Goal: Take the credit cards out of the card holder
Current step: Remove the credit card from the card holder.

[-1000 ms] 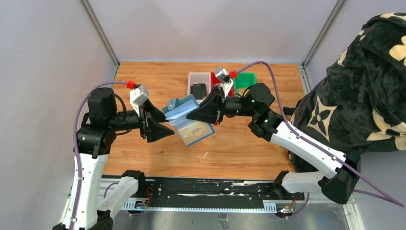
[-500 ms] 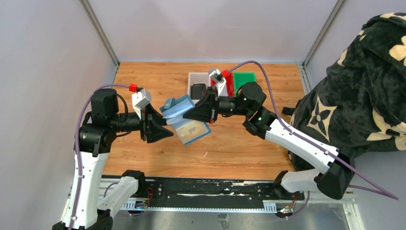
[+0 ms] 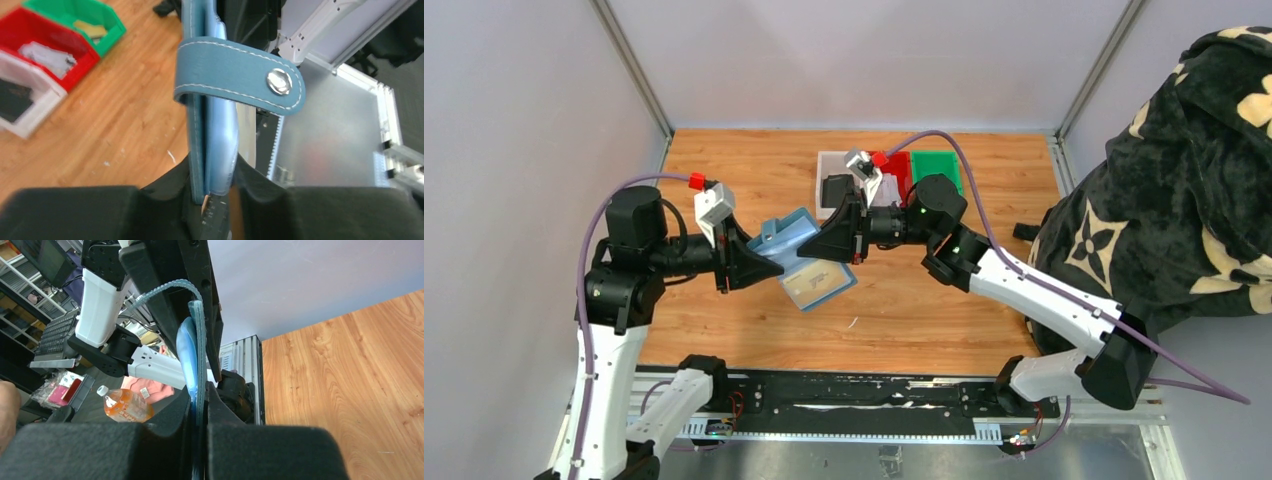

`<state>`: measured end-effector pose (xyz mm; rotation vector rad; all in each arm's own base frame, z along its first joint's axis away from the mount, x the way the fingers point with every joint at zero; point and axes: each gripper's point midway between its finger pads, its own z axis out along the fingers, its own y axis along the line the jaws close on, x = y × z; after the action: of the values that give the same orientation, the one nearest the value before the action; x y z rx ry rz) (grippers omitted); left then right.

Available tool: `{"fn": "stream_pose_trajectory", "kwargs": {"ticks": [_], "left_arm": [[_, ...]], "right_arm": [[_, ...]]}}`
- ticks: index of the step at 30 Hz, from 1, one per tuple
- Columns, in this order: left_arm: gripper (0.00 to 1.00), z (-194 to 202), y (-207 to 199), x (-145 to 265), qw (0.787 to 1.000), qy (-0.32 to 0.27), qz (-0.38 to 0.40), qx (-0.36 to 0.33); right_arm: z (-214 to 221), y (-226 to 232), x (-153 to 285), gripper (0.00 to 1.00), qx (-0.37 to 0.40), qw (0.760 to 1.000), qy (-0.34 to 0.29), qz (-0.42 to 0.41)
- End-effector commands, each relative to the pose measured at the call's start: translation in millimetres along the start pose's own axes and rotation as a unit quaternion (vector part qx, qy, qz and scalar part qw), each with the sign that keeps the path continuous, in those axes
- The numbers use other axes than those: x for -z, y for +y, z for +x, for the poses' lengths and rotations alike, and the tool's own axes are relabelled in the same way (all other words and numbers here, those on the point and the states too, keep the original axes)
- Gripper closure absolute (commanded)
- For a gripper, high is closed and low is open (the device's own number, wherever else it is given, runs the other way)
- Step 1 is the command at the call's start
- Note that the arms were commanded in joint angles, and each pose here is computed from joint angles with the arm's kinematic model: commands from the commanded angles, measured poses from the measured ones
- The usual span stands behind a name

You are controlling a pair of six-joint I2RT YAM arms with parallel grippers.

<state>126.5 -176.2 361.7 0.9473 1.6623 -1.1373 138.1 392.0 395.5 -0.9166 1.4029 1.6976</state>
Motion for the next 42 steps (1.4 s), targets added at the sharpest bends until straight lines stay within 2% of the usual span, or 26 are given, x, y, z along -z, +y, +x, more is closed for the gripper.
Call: {"fn": "stream_pose_trajectory", "kwargs": {"ticks": [1, 3, 6, 7, 12, 16, 24, 32, 42], "left_arm": [[0.82, -9.7, 19.9, -1.9, 0.998, -0.026, -0.053, 0.012], [0.98, -21.1, 37.1, -0.3, 0.991, -0.071, -0.109, 0.022], [1.00, -29.5, 35.4, 1.0, 0.984, -0.133, -0.115, 0.013], [1.00, -34.0, 27.6, 1.1, 0.984, -0.150, -0.099, 0.008], [1.00, -19.2, 27.1, -6.6, 0.989, -0.120, -0.072, 0.057], [1.00, -24.3, 28.0, -7.8, 0.988, -0.121, -0.068, 0.069], [1.00, -33.1, 23.0, -11.7, 0.985, -0.130, -0.037, 0.109], [1.00, -35.3, 10.1, -11.5, 0.986, -0.126, -0.004, 0.114], [1.00, -32.8, -1.1, -11.5, 0.986, -0.112, 0.029, 0.122]], "right_arm": [[-6.0, 15.0, -8.9, 0.92, 0.008, 0.999, -0.007, -0.030], [-4.1, 16.0, -8.6, 0.89, 0.003, 0.999, -0.009, -0.034], [0.9, 15.7, -5.9, 0.84, -0.007, 0.999, -0.007, -0.032], [1.8, 17.3, -3.8, 0.78, -0.007, 0.999, -0.007, -0.032], [7.1, 20.2, 9.3, 0.60, 0.000, 1.000, -0.011, -0.028], [16.4, 19.3, 20.9, 0.53, 0.001, 1.000, -0.010, -0.026], [33.2, 19.6, 44.9, 0.59, 0.005, 0.999, -0.027, -0.018], [14.2, -5.2, 53.5, 0.72, 0.004, 0.997, -0.061, 0.052], [5.9, -19.5, 47.4, 0.76, 0.000, 0.995, -0.073, 0.075]]}}
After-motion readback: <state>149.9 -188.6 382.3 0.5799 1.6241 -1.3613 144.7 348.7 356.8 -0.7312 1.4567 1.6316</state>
